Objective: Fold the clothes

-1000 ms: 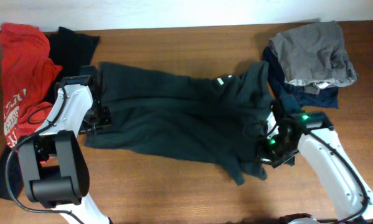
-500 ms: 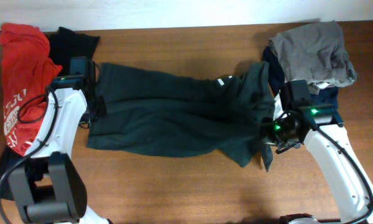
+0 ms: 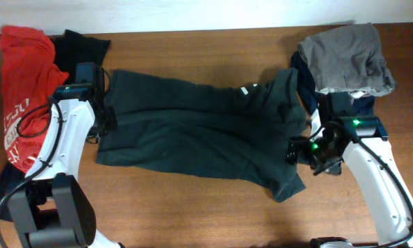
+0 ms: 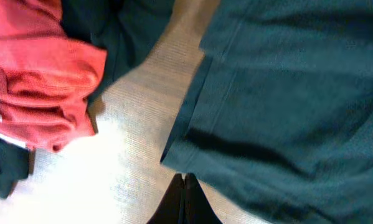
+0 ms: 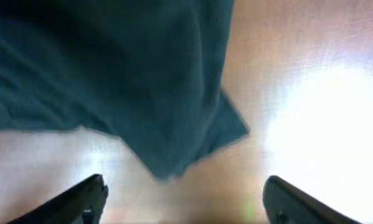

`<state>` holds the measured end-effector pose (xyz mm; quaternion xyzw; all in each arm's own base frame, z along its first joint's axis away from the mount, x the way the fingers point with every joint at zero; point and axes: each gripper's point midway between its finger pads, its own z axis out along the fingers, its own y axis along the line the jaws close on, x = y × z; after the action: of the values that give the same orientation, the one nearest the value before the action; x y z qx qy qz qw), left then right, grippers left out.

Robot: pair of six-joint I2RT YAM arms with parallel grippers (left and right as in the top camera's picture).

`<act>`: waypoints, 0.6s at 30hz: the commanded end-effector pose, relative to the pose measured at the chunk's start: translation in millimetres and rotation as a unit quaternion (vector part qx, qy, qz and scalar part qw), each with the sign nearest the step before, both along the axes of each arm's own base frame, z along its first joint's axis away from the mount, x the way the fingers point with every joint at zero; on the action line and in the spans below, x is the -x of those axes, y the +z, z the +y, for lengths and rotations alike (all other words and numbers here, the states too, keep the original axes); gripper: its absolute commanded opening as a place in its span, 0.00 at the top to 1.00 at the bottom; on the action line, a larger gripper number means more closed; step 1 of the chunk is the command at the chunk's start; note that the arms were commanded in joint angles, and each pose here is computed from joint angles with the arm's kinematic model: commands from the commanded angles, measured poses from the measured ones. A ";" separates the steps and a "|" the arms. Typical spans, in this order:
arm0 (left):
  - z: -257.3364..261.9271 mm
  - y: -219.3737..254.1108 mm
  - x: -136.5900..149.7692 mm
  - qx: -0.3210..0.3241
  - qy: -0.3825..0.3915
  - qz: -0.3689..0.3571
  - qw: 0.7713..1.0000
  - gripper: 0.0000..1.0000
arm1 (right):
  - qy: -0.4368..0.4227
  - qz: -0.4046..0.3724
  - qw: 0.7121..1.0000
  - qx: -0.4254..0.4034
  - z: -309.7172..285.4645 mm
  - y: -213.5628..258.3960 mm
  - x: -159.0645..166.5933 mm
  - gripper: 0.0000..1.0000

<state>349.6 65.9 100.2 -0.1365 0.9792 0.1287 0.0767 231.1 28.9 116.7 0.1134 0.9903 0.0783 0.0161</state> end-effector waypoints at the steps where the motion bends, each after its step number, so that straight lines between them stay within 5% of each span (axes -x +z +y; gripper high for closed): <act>1: -4.4 6.2 7.1 0.009 -0.010 0.008 1.000 0.99 | 0.034 0.027 0.999 -0.011 17.7 1.7 18.9 0.21; 10: -8.9 -20.4 33.3 0.021 -0.005 0.053 0.998 0.99 | 0.032 0.121 0.992 0.002 46.7 -57.5 78.9 0.39; 18: -30.0 -53.9 28.3 0.083 -0.004 0.022 0.996 0.99 | 0.008 0.079 0.997 -0.003 57.5 -87.2 67.3 0.47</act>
<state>325.1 48.9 54.9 -0.1318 0.9868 0.0855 0.0390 163.7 83.5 36.7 0.0871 0.9911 0.0708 -0.0720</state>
